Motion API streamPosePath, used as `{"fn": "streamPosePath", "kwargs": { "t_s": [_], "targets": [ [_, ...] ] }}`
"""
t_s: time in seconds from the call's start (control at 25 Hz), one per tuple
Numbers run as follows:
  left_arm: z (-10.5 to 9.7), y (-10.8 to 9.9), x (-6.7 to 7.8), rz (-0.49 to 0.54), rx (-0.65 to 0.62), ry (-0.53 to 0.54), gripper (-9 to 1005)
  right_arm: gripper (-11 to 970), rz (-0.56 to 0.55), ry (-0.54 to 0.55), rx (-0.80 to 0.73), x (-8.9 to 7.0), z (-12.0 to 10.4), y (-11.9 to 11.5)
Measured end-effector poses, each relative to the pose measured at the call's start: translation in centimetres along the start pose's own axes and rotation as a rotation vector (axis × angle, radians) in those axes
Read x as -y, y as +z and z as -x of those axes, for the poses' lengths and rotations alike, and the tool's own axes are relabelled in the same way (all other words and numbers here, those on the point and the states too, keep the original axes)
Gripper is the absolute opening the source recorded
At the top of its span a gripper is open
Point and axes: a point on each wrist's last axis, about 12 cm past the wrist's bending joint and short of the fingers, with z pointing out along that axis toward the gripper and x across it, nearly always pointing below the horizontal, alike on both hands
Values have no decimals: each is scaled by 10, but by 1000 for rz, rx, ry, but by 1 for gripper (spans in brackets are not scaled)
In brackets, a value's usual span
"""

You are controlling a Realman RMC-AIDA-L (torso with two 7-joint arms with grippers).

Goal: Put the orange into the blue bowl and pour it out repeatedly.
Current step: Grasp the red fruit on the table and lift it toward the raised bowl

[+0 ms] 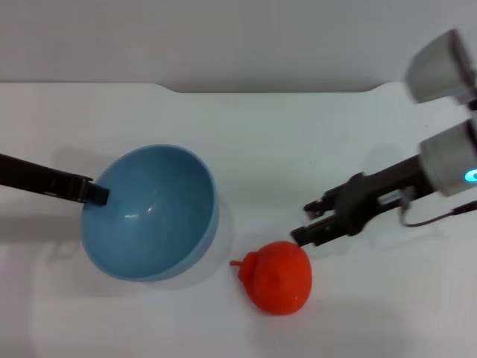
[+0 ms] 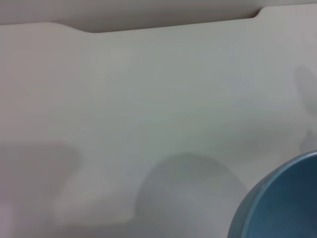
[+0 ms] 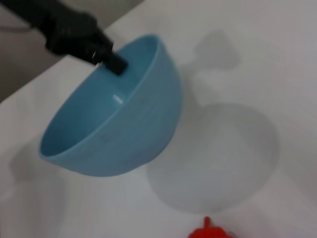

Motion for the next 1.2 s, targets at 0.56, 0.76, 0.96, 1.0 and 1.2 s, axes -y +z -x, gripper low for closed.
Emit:
{"fn": "streamPosePath", "kwargs": {
  "t_s": [0.56,0.76,0.96,1.0,1.2],
  "targets": [
    [2,2,1,11,-15,11,-2,621,64,-91,-138,-14,0,64],
    [5,4,4,13,-25,28,-2,610,65,-97,-196,-16,-12,71],
    [7,9,6,5,-41,38,-1,562,30,-84,-165,-11,-15,66],
    [7,10,7,3,-44,41,-1,522,15,-69,-137,-10,-15,61],
    [9,12,9,2,-49,51,-1,330,-19,-40,-70,-6,-17,47]
  ]
}}
